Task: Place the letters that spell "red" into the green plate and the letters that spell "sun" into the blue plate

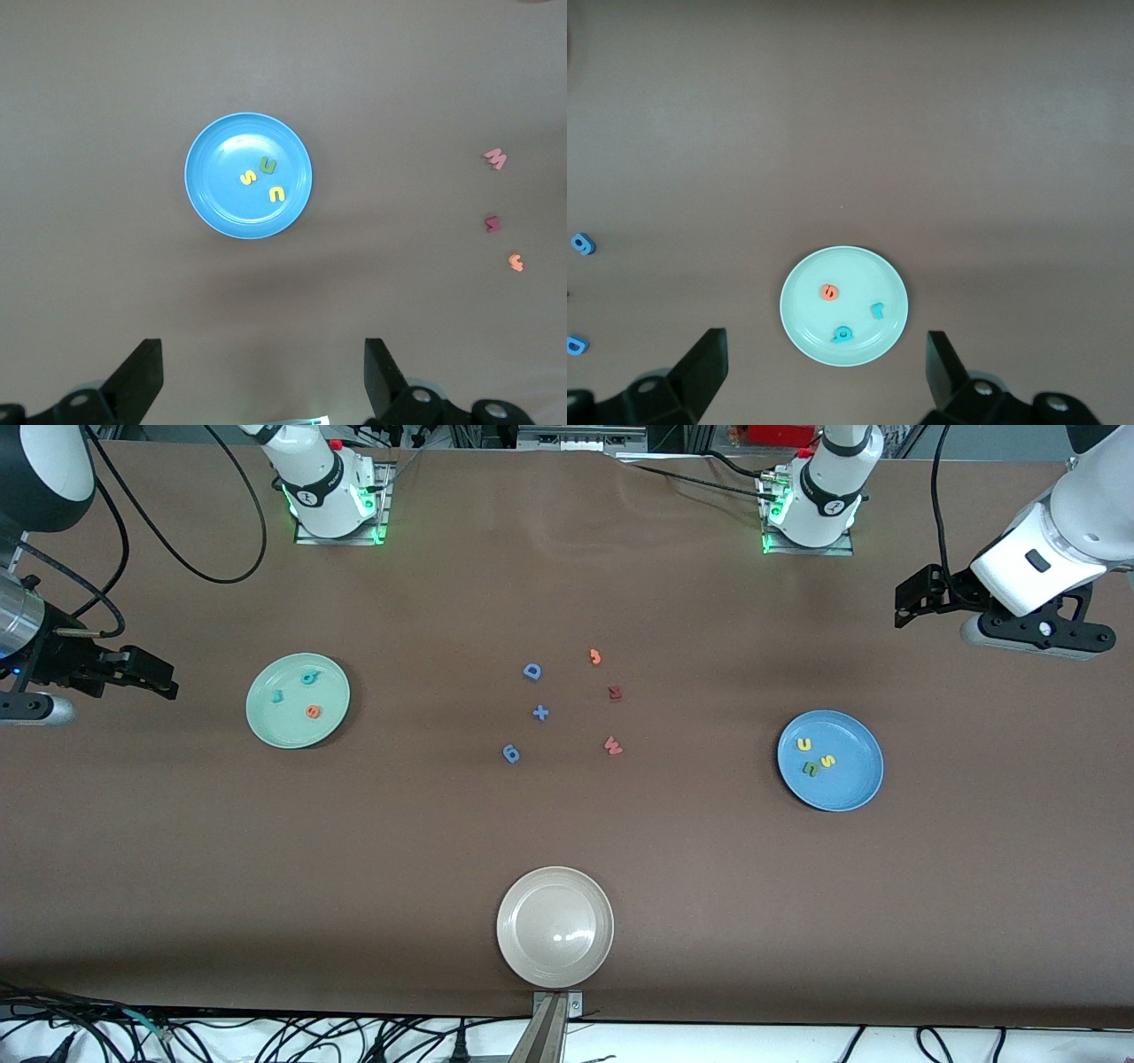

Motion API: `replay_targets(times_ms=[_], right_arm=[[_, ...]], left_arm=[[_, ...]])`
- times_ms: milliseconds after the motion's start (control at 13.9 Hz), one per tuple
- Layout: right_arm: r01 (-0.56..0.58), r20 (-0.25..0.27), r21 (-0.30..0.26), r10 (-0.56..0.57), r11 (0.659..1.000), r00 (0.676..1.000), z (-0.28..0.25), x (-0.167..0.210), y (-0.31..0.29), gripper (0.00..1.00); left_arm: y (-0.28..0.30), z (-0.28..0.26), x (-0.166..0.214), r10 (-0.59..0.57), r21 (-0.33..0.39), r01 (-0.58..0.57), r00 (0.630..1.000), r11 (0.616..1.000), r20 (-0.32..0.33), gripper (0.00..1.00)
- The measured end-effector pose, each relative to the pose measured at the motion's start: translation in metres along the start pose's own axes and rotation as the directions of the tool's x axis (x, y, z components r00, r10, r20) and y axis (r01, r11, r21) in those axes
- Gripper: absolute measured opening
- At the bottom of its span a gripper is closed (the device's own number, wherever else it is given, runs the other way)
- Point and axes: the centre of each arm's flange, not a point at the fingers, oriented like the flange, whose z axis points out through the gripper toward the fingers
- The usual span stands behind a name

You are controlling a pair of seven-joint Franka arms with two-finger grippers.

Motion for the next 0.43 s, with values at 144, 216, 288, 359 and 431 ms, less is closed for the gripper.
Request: replay_targets(times_ms=[144,216,288,359,431], right_arm=[[-0.001,-0.003,0.006,0.001,1.0,1.0,-0.0002,0.0003,-0.0006,1.0],[-0.001,-0.004,0.006,0.001,1.0,1.0,-0.0004,0.0005,-0.0006,1.0],[-0.001,-0.005,0.007,0.001,1.0,1.0,-0.0004,0.0006,-0.0007,1.0],[-0.001,-0.006,0.007,0.001,1.0,1.0,-0.0005,0.0006,-0.0007,1.0],[-0.001,-0.006,0.007,0.001,1.0,1.0,-0.0005,0.0007,-0.0007,1.0]], left_arm=[[0.0,0.0,0.0,0.0,0.0,0.0,1.0,1.0,0.0,1.0],[0.0,0.0,0.0,0.0,0.0,0.0,1.0,1.0,0.0,1.0],[0.0,0.0,0.0,0.0,0.0,0.0,1.0,1.0,0.0,1.0],[0.0,0.0,0.0,0.0,0.0,0.0,1.0,1.0,0.0,1.0],[0.0,0.0,0.0,0.0,0.0,0.0,1.0,1.0,0.0,1.0]])
